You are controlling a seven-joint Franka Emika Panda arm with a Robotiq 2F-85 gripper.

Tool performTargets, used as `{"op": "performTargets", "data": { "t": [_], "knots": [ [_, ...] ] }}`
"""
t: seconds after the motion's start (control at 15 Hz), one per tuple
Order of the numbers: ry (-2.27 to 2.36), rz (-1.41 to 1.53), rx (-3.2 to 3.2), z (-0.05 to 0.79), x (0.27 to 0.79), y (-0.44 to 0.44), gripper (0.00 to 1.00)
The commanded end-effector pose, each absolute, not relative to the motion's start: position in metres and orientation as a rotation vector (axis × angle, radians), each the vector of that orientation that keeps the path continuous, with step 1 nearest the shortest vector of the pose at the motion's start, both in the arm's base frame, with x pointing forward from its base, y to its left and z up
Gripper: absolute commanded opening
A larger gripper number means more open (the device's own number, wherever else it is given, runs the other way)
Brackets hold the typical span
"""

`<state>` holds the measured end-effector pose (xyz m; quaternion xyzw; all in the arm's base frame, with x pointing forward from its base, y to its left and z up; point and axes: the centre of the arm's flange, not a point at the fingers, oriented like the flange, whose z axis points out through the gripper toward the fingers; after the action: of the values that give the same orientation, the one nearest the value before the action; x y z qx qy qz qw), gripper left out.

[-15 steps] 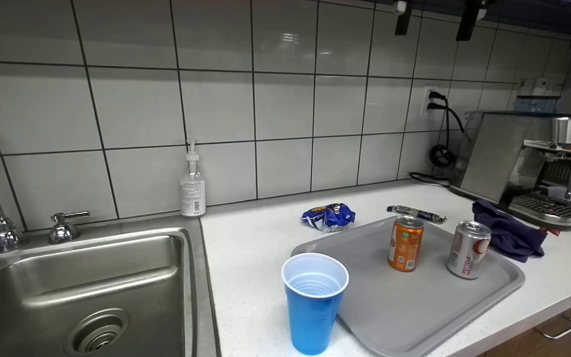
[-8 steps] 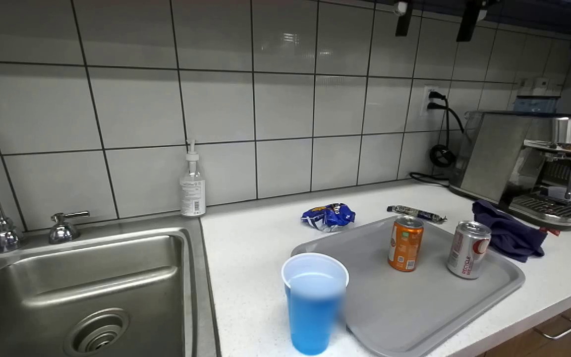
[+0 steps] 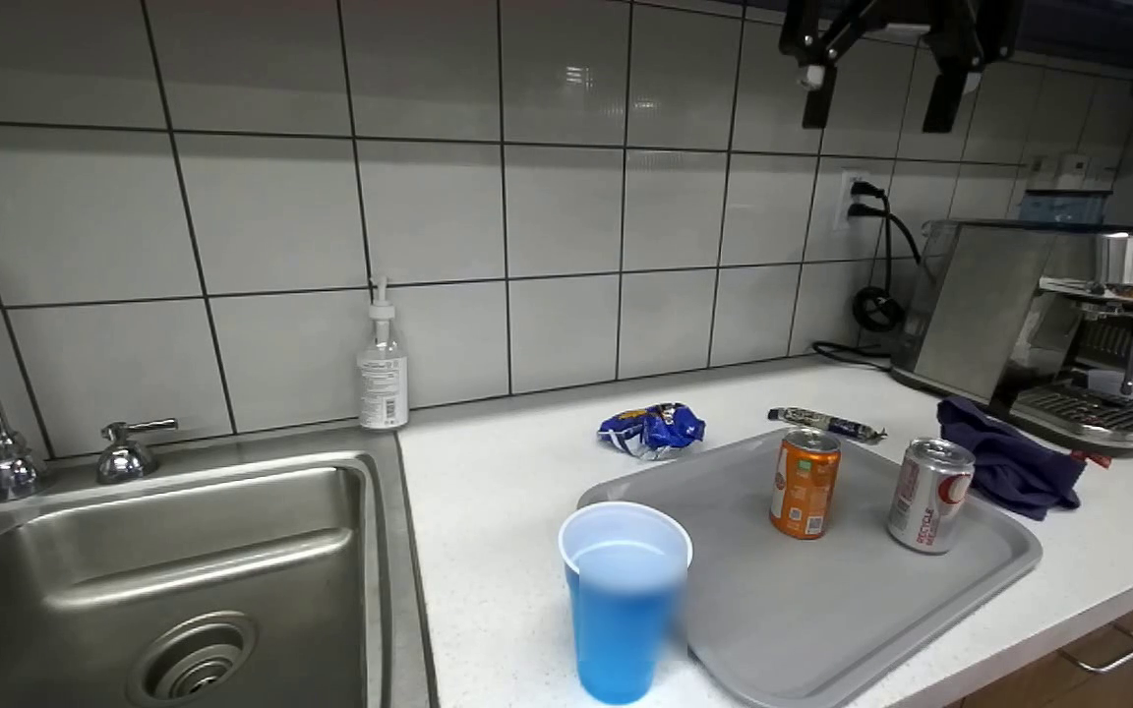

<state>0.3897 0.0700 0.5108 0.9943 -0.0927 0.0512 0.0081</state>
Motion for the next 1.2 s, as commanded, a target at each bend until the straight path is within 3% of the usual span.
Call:
{"op": "performTargets", "data": {
  "t": [0.0, 0.53, 1.13],
  "knots": [
    [-0.278, 0.169, 3.088, 0.488, 0.373, 0.067, 1.00],
    [-0.344, 0.215, 3.081, 0.443, 0.381, 0.069, 1.00],
    [-0.743, 0.244, 2.991, 0.385, 0.417, 0.066, 1.00]
  ]
}}
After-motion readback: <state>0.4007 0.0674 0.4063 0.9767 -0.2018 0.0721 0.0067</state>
